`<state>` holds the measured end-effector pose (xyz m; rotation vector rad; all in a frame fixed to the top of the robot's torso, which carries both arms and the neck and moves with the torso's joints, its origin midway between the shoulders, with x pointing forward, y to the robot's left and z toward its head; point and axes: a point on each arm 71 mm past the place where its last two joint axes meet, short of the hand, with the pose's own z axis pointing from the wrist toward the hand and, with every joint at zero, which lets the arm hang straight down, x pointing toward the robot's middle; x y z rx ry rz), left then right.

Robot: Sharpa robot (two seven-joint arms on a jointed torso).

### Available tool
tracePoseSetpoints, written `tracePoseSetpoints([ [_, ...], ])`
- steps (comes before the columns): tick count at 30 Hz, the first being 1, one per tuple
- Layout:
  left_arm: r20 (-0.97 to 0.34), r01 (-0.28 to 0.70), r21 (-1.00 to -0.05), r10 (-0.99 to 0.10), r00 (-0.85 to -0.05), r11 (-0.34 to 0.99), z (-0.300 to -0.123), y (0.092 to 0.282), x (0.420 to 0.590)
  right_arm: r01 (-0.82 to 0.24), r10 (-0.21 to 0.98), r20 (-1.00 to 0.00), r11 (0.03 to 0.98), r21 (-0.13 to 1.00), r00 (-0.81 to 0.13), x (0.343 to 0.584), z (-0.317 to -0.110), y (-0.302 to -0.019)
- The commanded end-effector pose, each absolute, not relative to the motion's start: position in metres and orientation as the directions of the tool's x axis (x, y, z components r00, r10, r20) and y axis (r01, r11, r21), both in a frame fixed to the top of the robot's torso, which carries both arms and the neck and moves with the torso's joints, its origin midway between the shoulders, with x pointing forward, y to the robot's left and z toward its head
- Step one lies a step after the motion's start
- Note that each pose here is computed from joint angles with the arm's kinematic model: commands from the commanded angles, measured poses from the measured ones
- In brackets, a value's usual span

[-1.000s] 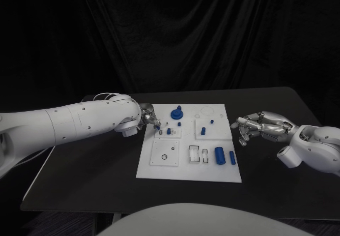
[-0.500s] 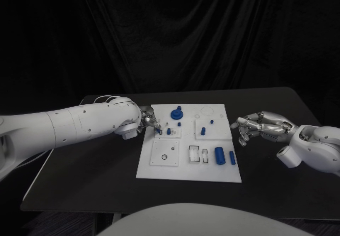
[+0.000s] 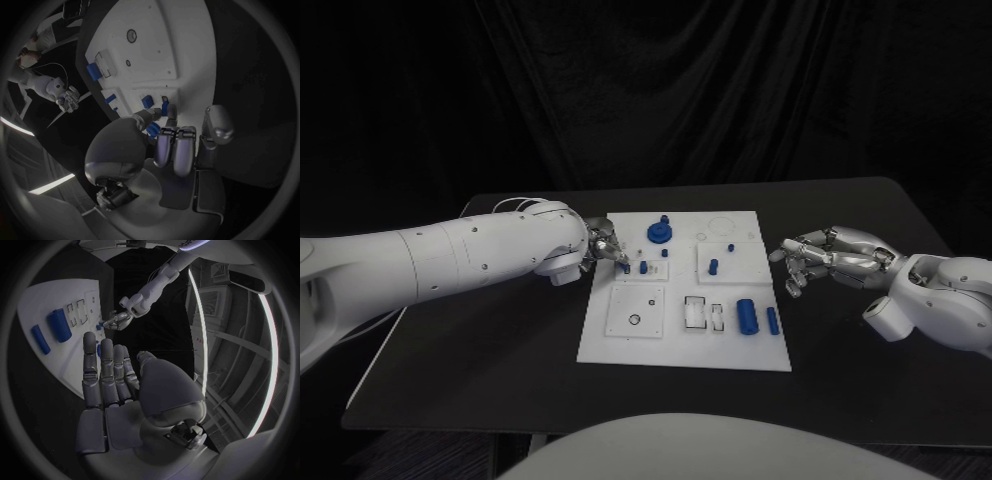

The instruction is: Assemble the parts on the task board

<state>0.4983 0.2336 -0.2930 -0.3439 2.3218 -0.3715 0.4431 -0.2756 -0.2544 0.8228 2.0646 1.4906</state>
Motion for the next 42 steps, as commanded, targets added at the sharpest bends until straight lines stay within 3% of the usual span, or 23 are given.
tracePoseSetpoints([
  [1,-0.627,-0.125,-0.378,-0.353,-0.694,0.917,-0.2979,0.2308,0.4958,0.211,0.692,-0.013,0.239,0.948,-0.722,0.4417,-0.2560,-0.2751],
  [42,-0.609,-0.115,-0.388,-0.349,-0.712,0.914,-0.3036,0.2320,0.4885,0.221,0.688,-0.010,0.246,0.944,-0.725,0.4414,-0.2570,-0.2756],
])
